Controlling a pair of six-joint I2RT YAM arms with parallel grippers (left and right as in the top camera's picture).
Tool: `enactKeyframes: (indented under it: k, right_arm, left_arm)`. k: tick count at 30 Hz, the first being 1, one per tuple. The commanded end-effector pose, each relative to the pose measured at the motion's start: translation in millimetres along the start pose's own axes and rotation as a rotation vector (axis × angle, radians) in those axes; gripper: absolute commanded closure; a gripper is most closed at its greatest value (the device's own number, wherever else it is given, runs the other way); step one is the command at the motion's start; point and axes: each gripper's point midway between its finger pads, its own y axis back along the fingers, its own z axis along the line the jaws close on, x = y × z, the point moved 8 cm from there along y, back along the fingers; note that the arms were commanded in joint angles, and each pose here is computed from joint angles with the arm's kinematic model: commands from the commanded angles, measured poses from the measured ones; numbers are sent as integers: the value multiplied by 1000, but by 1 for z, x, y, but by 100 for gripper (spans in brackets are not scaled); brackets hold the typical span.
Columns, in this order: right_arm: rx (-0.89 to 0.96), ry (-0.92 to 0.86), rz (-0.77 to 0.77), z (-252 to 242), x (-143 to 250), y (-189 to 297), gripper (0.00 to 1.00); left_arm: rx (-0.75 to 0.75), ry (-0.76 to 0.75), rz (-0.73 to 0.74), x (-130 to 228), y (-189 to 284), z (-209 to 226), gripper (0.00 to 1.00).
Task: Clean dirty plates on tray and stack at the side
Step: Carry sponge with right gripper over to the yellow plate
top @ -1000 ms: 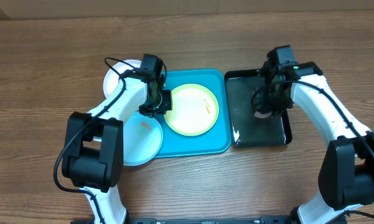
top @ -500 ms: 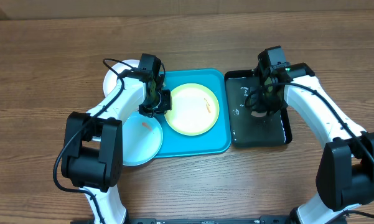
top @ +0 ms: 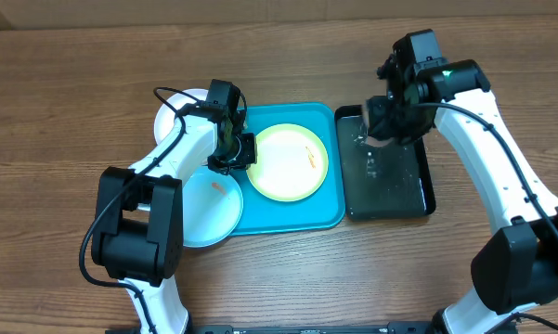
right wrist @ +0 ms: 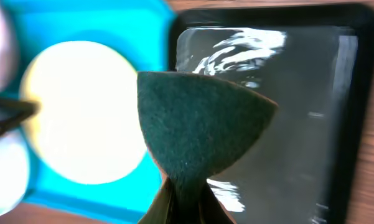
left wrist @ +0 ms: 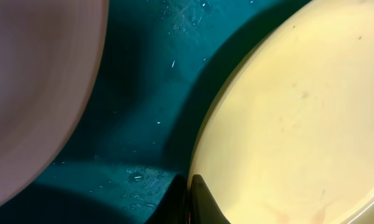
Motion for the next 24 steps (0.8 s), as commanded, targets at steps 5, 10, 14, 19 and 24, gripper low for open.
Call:
enactKeyframes:
  k: [5, 10, 14, 19, 24]
  right_arm:
    - [-316, 111, -32, 60, -4, 6, 96]
    - [-208, 141, -31, 87, 3, -14, 96]
    - [-51, 181, -29, 99, 8, -39, 96]
    - [115, 188, -16, 99, 12, -71, 96]
    - [192, 171, 8, 91, 11, -98, 96]
  left_arm:
    - [27, -32, -12, -3, 4, -7, 96]
    - [26, -32, -11, -3, 4, -7, 96]
    - [26, -32, -11, -3, 4, -7, 96]
    - [26, -32, -11, -3, 4, -7, 96]
    - [26, -32, -11, -2, 4, -7, 96]
